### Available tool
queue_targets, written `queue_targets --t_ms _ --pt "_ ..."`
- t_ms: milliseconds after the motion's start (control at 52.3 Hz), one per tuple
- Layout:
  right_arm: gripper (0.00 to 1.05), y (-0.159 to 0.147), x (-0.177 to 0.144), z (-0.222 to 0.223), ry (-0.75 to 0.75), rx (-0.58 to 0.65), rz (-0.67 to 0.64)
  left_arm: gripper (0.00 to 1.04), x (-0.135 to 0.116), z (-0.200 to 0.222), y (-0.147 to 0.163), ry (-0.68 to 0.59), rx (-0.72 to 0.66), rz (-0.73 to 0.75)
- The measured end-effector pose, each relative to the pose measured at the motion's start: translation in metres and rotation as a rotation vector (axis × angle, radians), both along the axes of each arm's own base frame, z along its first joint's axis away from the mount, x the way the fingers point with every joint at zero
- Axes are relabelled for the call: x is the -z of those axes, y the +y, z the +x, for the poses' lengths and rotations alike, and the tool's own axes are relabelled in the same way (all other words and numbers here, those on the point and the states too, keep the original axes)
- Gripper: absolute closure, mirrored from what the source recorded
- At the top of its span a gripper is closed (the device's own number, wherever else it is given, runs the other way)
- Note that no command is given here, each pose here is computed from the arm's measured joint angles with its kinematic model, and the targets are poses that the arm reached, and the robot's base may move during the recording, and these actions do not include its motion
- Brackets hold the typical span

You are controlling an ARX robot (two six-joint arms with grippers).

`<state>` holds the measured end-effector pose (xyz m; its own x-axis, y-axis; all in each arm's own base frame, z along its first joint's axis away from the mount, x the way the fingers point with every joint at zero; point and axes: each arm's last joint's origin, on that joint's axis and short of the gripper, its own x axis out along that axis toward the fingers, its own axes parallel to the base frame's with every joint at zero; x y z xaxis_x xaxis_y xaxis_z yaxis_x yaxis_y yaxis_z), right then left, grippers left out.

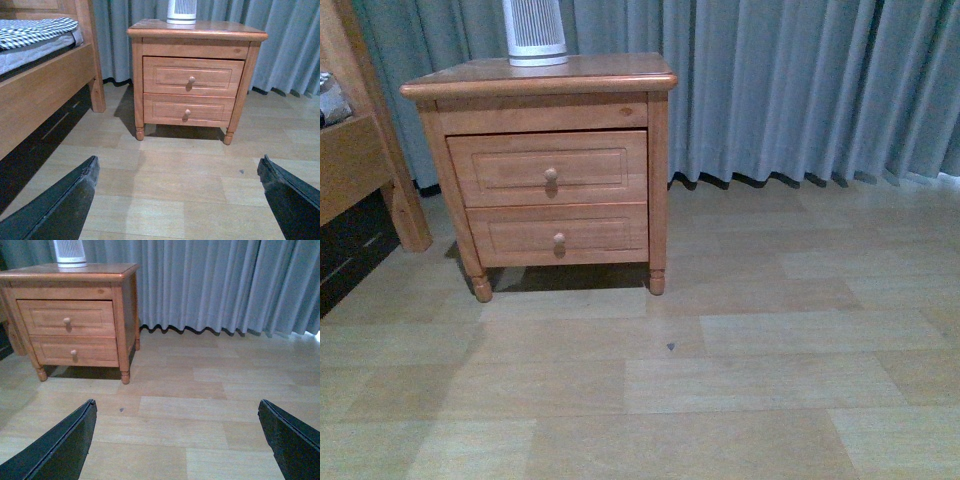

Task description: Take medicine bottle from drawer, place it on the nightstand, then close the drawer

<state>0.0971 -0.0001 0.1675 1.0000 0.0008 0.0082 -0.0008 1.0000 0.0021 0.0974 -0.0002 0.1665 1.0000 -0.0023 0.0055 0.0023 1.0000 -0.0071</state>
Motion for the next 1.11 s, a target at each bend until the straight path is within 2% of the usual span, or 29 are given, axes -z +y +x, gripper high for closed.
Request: queue_targets --t_ms 1109 --pt "0.07 0.0000 0.0000 0.0000 0.000 0.000 0.000 0.07 0.0000 0.0000 0.0000 0.000 0.000 0.000"
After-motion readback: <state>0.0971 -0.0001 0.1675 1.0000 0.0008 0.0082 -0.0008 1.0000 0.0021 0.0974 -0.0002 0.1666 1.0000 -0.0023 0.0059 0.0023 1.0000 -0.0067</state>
